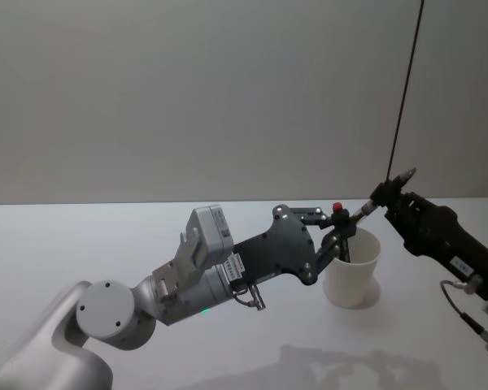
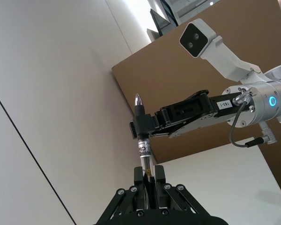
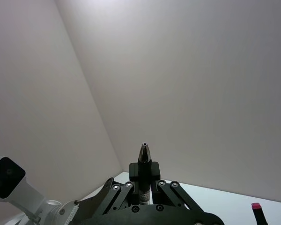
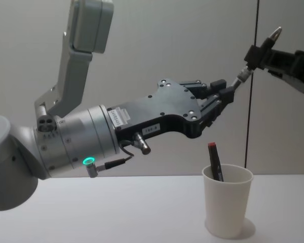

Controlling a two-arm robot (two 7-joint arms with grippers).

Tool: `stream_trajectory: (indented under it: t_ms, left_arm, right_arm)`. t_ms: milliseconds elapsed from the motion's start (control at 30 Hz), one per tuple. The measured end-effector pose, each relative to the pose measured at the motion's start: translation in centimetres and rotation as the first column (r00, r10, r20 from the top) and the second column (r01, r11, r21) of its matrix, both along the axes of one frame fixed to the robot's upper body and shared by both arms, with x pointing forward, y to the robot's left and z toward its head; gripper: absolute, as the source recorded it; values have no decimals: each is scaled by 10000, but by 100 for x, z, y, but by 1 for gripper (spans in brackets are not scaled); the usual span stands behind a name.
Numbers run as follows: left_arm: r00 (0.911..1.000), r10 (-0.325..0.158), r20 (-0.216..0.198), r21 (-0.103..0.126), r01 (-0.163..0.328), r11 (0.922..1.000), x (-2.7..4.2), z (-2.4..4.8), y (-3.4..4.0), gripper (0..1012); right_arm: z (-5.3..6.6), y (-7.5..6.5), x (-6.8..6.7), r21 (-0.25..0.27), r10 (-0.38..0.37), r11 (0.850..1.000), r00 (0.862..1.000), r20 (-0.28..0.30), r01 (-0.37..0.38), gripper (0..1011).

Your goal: Place the pen into the pen holder.

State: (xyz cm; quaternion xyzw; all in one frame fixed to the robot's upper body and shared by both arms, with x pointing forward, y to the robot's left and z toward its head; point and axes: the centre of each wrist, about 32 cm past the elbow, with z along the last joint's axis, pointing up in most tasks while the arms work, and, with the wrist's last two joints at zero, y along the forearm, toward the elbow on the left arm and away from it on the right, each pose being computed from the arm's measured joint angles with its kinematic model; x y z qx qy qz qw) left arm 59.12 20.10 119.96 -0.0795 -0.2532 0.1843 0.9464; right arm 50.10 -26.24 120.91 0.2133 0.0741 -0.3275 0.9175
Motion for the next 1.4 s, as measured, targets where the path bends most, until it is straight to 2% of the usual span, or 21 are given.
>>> stream_trajectory:
  t_ms: [267, 433, 467, 533, 600, 667, 1000, 1033, 1100, 1233, 1400]
  left_arm:
    - [10000, 1, 2, -1, -1, 10000, 0, 0, 1, 182]
    - [10000, 0, 3, -1, 0, 10000, 0, 0, 0, 315]
    - [10000, -1, 3, 0, 1, 10000, 0, 0, 1, 373]
    - [10000, -1, 4, -1, 1, 10000, 0, 0, 0, 385]
    - [10000, -2, 4, 0, 2, 10000, 0, 0, 0, 489]
    - [10000, -1, 4, -1, 1, 10000, 0, 0, 1, 527]
    - [10000, -2, 4, 0, 2, 10000, 0, 0, 0, 859]
    - [10000, -2, 4, 0, 2, 10000, 0, 0, 0, 859]
    - [10000, -3, 4, 1, 3, 10000, 0, 0, 0, 942]
    - [10000, -2, 4, 1, 2, 10000, 0, 0, 0, 1004]
    - [10000, -3, 3, 1, 3, 10000, 0, 0, 0, 1004]
  right_arm:
    - [5, 12, 5, -29, -54, 10000, 10000, 14, 54, 124]
    - [7, 18, 5, -42, -83, 10000, 10000, 25, 84, 124]
    - [8, 19, 5, -43, -87, 10000, 10000, 30, 87, 124]
    - [11, 23, 4, -45, -96, 9999, 9999, 41, 96, 124]
    - [13, 24, 3, -46, -101, 9999, 9999, 49, 101, 124]
    - [16, 25, 2, -46, -113, 9999, 9999, 65, 113, 124]
    - [30, 29, -3, -29, -177, 9998, 9998, 134, 177, 124]
    - [30, 29, -3, -29, -177, 9998, 9998, 134, 177, 124]
    - [32, 29, -4, -27, -200, 9998, 9997, 149, 201, 124]
    - [35, 27, -5, -27, -252, 9997, 9995, 170, 252, 124]
    - [39, 26, -6, -96, -504, 9987, 9984, 260, 507, 124]
